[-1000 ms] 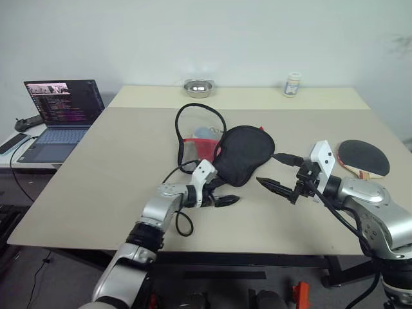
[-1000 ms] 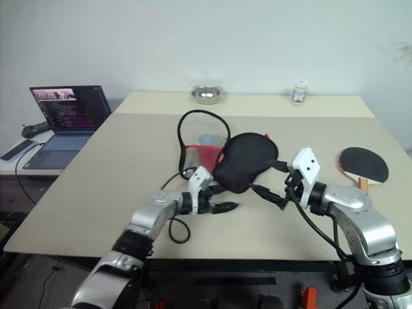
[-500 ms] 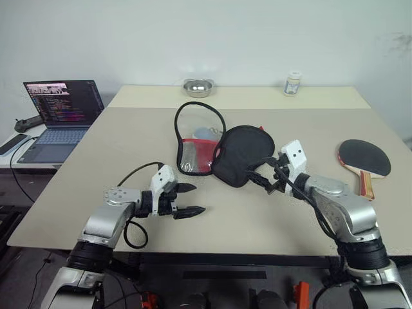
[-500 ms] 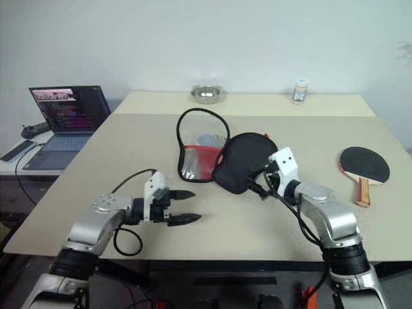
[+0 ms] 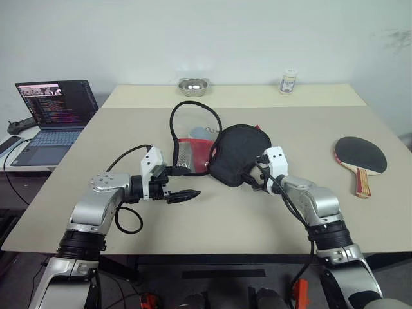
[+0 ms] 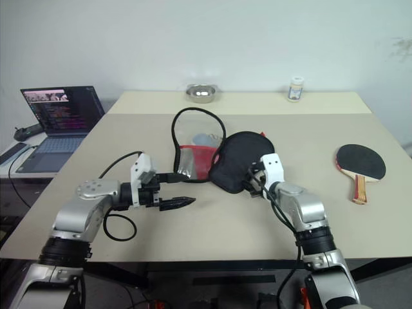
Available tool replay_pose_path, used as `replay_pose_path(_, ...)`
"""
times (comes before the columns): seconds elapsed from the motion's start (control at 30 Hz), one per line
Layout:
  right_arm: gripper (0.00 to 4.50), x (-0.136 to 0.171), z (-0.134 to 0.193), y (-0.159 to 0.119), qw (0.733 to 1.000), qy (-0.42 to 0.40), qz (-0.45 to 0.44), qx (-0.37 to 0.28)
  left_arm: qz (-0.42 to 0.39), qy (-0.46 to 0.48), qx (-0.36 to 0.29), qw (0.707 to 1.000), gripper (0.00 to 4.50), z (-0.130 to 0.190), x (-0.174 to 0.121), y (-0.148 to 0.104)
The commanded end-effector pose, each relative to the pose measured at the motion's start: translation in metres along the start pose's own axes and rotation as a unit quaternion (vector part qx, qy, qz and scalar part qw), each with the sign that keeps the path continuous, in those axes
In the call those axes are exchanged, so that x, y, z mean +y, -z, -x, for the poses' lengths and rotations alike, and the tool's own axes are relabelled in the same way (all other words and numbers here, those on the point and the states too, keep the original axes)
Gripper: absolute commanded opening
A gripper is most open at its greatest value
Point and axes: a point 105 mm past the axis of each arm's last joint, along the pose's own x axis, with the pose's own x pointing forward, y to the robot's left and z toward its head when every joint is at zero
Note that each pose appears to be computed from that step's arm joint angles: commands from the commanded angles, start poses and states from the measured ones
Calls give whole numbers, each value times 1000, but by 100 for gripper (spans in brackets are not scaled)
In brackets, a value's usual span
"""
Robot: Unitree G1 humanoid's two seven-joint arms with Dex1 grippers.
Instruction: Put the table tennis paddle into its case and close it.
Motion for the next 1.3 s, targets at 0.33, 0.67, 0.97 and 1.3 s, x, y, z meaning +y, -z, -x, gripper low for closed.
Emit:
replay_pose_path(0.33,319,10,-8,-24,999,-6,4,-38,-22,-3,-19,1000,450,0,1,-11)
replay_pose_path(0.67,3,-15,7,-27,999,14,-19,-38,-21,0,-33,999,450,-2,0,-14)
replay_pose_path(0.97,3,-23,18,-38,999,16,-16,-48,-26,2,-42,999,450,-5,1,-20)
replay_pose_path(1.3,3,-63,49,-43,998,51,4,-42,-31,-3,-50,998,450,-7,7,-26)
